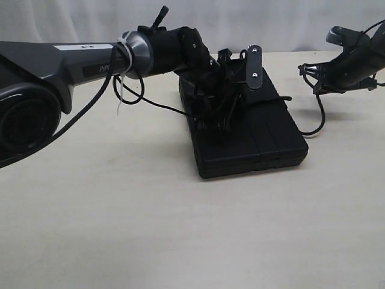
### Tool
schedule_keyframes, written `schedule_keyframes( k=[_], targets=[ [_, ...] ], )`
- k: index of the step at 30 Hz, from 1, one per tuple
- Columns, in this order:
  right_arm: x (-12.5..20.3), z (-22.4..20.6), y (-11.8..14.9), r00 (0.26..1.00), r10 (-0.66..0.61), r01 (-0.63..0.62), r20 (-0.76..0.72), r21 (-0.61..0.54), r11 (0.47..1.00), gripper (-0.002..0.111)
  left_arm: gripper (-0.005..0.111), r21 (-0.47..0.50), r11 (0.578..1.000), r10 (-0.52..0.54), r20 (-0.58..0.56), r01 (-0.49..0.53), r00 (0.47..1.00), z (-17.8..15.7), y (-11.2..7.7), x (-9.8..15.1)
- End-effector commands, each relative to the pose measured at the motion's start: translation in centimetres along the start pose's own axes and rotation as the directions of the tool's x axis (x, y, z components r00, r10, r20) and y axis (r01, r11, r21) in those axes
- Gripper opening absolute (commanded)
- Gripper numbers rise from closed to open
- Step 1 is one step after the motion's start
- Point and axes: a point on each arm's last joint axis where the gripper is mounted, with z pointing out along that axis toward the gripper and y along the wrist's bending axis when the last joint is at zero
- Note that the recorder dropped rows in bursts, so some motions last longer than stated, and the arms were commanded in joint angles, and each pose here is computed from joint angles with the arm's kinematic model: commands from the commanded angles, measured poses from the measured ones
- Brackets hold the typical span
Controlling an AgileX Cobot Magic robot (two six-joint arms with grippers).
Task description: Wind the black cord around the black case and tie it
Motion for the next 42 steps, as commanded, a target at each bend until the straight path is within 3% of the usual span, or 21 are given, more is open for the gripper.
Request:
schedule_keyframes(
  k=[1, 6, 8, 11, 16, 20, 23, 30, 35, 39, 42],
  targets=[
    [-0.2, -1.2, 0.3, 1.0, -0.016, 0.016, 0.018, -0.001, 1.0, 0.004, 0.0, 0.033, 0.999, -0.017, -0.017, 0.017, 1.0, 0.6, -0.6, 0.5],
    [-0.1, -2.2, 1.3, 0.998, -0.041, 0.042, 0.046, -0.009, 0.999, 0.004, 0.0, -0.056, 0.982, -0.183, -0.001, 0.183, 0.983, 0.4, 0.6, 0.8],
    [0.2, -2.5, 1.4, 0.995, -0.04, 0.039, 0.096, 0.007, 0.999, 0.004, 0.0, -0.109, 0.939, -0.326, 0.024, 0.326, 0.945, 0.1, 1.5, 1.6],
    [0.6, -2.8, 1.6, 0.988, -0.054, 0.051, 0.145, 0.025, 0.998, 0.004, 0.0, -0.094, 0.924, -0.368, 0.039, 0.37, 0.929, 0.1, 1.5, 1.4],
    [2.6, -3.7, 2.8, 0.964, -0.159, 0.147, 0.213, 0.071, 0.987, 0.004, 0.0, -0.092, 0.863, -0.485, 0.13, 0.497, 0.865, 0.1, 1.8, 0.8],
    [4.9, -5.1, 4.4, 0.902, -0.321, 0.291, 0.289, 0.142, 0.946, 0.004, 0.0, -0.072, 0.77, -0.606, 0.229, 0.634, 0.762, -0.1, 2.3, 0.2],
    [5.4, -5.5, 5.2, 0.882, -0.375, 0.346, 0.286, 0.149, 0.926, 0.004, 0.0, -0.066, 0.78, -0.598, 0.212, 0.622, 0.773, -0.2, 2.2, 0.1],
    [5.5, -5.4, 5.7, 0.877, -0.395, 0.37, 0.275, 0.14, 0.918, 0.004, 0.0, -0.052, 0.849, -0.524, 0.043, 0.525, 0.851, -0.2, 1.2, 1.2],
    [5.6, -5.4, 5.7, 0.873, -0.412, 0.388, 0.262, 0.14, 0.911, 0.004, 0.0, -0.077, 0.853, -0.514, 0.05, 0.516, 0.856, -2.7, 1.7, 0.8],
    [5.7, -5.4, 5.9, 0.871, -0.416, 0.394, 0.261, 0.136, 0.909, 0.004, 0.0, -0.149, 0.855, -0.496, 0.048, 0.497, 0.867, -6.0, 2.3, 1.9],
    [6.0, -5.4, 6.8, 0.849, -0.47, 0.453, 0.24, 0.126, 0.883, 0.004, 0.0, -0.216, 0.83, -0.513, 0.065, 0.514, 0.856, -7.7, 2.4, 3.1]
  ],
)
